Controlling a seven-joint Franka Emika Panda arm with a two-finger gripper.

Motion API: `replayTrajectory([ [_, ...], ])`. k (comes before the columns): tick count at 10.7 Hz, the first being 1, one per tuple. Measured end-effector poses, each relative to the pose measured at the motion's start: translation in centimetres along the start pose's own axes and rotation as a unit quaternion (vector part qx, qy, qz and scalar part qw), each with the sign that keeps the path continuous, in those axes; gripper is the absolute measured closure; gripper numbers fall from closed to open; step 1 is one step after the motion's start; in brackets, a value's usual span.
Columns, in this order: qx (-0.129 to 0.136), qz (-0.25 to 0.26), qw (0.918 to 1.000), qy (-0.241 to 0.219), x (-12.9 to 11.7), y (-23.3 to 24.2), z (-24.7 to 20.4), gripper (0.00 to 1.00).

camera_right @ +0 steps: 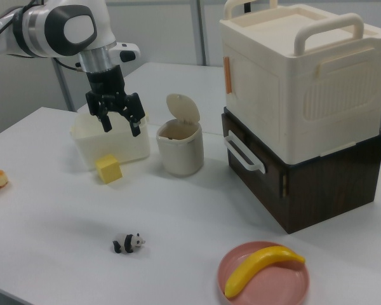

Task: Close the trash can
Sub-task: 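Move the open gripper over the cream trash can's raised lid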

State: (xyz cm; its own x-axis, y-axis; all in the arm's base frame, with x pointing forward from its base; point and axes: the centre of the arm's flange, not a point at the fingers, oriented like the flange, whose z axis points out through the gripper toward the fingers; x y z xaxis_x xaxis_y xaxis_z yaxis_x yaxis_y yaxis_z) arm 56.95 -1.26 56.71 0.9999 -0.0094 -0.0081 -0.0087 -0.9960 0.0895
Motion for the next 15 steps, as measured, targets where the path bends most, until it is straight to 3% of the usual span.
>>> replayTrajectory([
  [6, 0.000, -0.001, 1.0000, -0.004, 0.09, -0.11, 0.33, 0.00],
  [8, 0.000, -0.003, 1.0000, -0.005, 0.11, -0.12, 0.38, 0.05],
  [14, 0.000, -0.009, 0.9999, -0.005, 0.13, -0.20, 0.44, 0.97],
  [15, 0.000, -0.010, 0.9999, -0.006, 0.18, -0.27, 0.55, 0.99],
])
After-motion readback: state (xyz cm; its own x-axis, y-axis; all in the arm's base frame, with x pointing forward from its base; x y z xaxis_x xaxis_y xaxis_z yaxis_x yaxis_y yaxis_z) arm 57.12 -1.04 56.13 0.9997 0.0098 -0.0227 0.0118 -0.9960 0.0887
